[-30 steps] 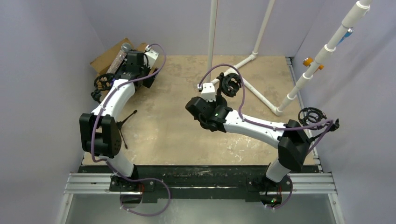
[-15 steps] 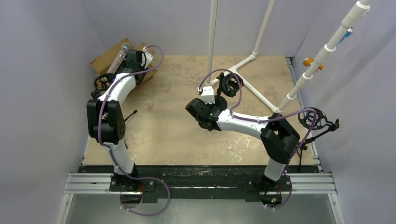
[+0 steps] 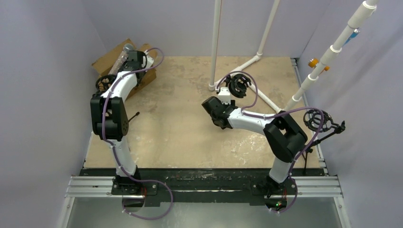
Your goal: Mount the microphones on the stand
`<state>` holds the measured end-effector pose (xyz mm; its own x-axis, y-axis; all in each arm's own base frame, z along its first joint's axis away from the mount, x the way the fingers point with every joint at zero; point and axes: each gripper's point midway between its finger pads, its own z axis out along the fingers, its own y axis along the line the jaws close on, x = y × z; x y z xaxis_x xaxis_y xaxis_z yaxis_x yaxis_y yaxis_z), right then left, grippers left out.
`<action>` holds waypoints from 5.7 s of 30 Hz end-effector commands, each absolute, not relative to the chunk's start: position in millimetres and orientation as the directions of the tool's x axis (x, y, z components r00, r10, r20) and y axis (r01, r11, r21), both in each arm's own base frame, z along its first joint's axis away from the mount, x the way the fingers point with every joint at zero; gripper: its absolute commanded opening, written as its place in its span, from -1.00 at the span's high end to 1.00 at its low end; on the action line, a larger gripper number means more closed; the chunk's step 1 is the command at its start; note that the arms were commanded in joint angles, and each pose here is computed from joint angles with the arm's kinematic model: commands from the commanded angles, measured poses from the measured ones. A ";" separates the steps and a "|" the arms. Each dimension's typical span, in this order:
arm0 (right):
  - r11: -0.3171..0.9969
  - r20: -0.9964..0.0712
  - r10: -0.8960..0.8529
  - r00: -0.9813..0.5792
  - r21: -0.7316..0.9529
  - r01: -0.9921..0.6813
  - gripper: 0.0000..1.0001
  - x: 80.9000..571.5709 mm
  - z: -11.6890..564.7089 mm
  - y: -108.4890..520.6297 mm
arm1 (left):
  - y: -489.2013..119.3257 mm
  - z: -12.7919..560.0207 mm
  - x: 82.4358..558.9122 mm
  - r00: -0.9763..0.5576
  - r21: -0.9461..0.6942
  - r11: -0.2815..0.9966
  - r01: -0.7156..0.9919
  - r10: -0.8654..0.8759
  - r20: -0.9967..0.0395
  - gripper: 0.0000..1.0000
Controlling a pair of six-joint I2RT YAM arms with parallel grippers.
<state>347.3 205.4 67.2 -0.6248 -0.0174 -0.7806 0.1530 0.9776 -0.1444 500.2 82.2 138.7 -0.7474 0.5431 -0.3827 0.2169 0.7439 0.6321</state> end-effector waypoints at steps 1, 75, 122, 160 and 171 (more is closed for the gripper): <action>0.971 -0.806 -0.014 -0.592 -0.153 0.185 -0.28 360.2 62.2 200.7 | 85.1 147.6 500.9 -0.747 0.633 0.739 0.231 0.552 -0.371 0.52; 0.971 -0.805 0.212 -0.554 0.236 0.029 -0.29 330.8 193.2 303.5 | -88.0 235.1 386.8 -0.647 0.101 0.963 0.251 0.244 -0.722 -0.12; 0.934 -0.673 0.087 -0.734 0.312 -0.176 0.99 335.5 131.5 361.7 | -105.4 128.2 209.9 -0.814 -0.251 0.795 0.552 0.449 -0.368 1.00; 0.910 -0.679 0.074 -0.730 0.346 -0.230 -0.10 324.5 182.6 402.1 | -40.8 186.8 255.0 -0.810 -0.074 0.970 0.233 0.151 -0.567 -1.00; 0.918 -0.656 0.081 -0.751 0.343 -0.201 -0.09 326.3 149.4 408.0 | -54.2 151.2 261.3 -0.857 -0.224 0.946 0.236 0.094 -0.507 -1.00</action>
<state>324.0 404.1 156.8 -0.7517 0.0552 -0.6571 -0.2205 0.9181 0.3295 253.3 -43.2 153.6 -0.8710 0.1285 -0.4742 0.2206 0.9647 -0.1437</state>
